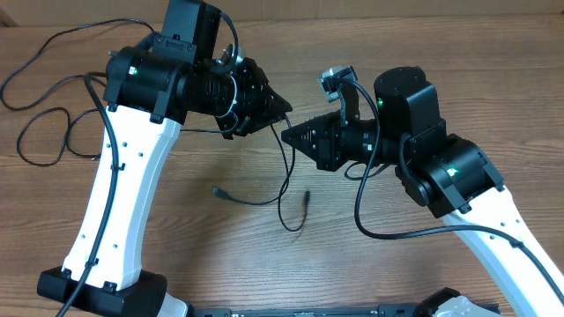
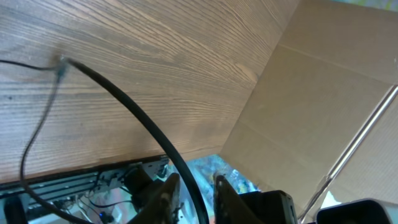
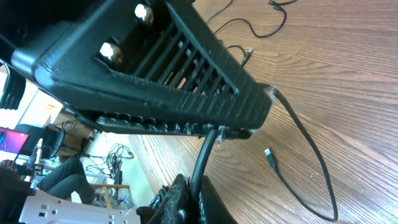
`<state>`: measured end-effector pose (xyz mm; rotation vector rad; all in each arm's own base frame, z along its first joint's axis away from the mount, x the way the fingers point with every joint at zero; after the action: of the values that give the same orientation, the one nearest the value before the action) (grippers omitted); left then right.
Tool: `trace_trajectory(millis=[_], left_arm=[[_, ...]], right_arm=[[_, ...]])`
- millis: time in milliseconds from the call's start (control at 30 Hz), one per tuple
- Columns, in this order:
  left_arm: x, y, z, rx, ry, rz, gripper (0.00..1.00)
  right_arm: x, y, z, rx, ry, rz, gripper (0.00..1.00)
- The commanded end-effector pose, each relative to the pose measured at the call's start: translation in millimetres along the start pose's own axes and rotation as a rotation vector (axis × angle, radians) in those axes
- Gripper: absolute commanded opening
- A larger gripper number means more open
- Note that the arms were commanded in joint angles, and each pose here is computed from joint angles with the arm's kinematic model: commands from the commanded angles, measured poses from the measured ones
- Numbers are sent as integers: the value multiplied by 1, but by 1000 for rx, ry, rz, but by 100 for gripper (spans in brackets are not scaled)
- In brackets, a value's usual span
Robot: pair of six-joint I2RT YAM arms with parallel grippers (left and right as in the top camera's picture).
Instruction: Untangle cables
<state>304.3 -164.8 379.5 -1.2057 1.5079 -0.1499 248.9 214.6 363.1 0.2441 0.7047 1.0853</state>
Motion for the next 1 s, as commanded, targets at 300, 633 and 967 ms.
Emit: trace_trajectory(millis=[300,633,967], left_arm=[[-14,2,2,224,-126,24,4],[-78,6,-12,717,-504,139,4],[-154,53,-7,406,-837,228,4]], right_arm=[[-8,-7,-4,30,26,-127,30],[-17,-40,-35,118,151,-430,100],[6,-60,-45,165,237,-439,100]])
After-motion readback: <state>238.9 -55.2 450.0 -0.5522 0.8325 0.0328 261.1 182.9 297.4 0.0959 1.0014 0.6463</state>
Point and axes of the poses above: each gripper's point midway between its finger pads, its own x axis out along the fingers, its own y axis along the line the jaws close on, z = x × y, the point moved 7 cm from there along -x, back along the fingers, and after that the axes turned 12 degrees about -x, right-handed, at the moved point
